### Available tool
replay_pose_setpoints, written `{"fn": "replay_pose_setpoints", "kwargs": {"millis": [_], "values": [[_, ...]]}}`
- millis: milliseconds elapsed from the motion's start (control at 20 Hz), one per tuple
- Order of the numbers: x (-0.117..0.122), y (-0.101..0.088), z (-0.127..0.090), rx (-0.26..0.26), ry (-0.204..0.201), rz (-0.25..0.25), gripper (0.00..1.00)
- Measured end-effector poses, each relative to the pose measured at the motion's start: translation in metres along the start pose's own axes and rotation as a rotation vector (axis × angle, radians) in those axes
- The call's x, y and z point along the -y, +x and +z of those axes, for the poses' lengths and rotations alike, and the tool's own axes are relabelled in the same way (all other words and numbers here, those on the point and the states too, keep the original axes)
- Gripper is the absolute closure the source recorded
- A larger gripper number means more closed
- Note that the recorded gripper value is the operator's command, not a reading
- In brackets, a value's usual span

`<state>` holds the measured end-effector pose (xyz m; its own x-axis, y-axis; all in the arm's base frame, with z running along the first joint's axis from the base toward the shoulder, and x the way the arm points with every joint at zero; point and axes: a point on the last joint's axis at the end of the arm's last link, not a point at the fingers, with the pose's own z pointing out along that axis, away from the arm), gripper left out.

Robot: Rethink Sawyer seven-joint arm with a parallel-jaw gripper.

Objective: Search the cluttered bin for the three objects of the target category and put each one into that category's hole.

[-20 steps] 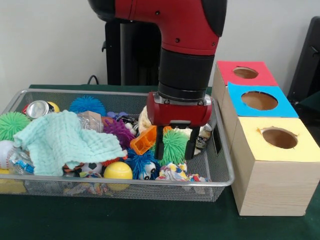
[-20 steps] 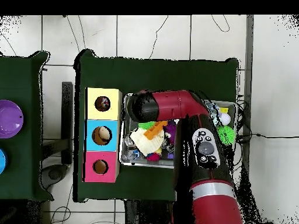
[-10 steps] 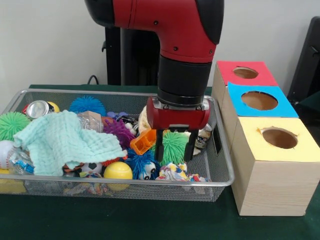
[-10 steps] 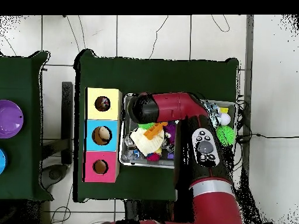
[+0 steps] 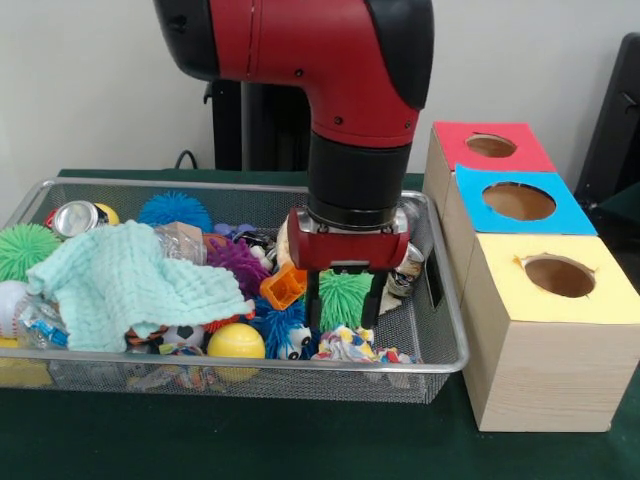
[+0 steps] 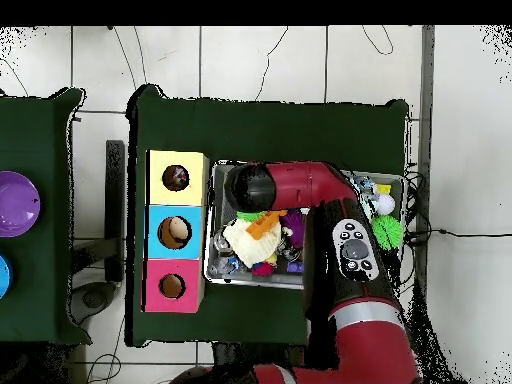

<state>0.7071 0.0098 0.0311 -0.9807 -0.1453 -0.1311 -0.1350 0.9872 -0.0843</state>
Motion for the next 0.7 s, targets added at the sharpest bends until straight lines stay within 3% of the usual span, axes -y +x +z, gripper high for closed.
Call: {"fn": "replay_pose_setpoints", "kwargs": {"millis": [700], "values": [[0.044, 0.043, 0.026, -0.064, -0.058, 0.096, 0.00]]}}
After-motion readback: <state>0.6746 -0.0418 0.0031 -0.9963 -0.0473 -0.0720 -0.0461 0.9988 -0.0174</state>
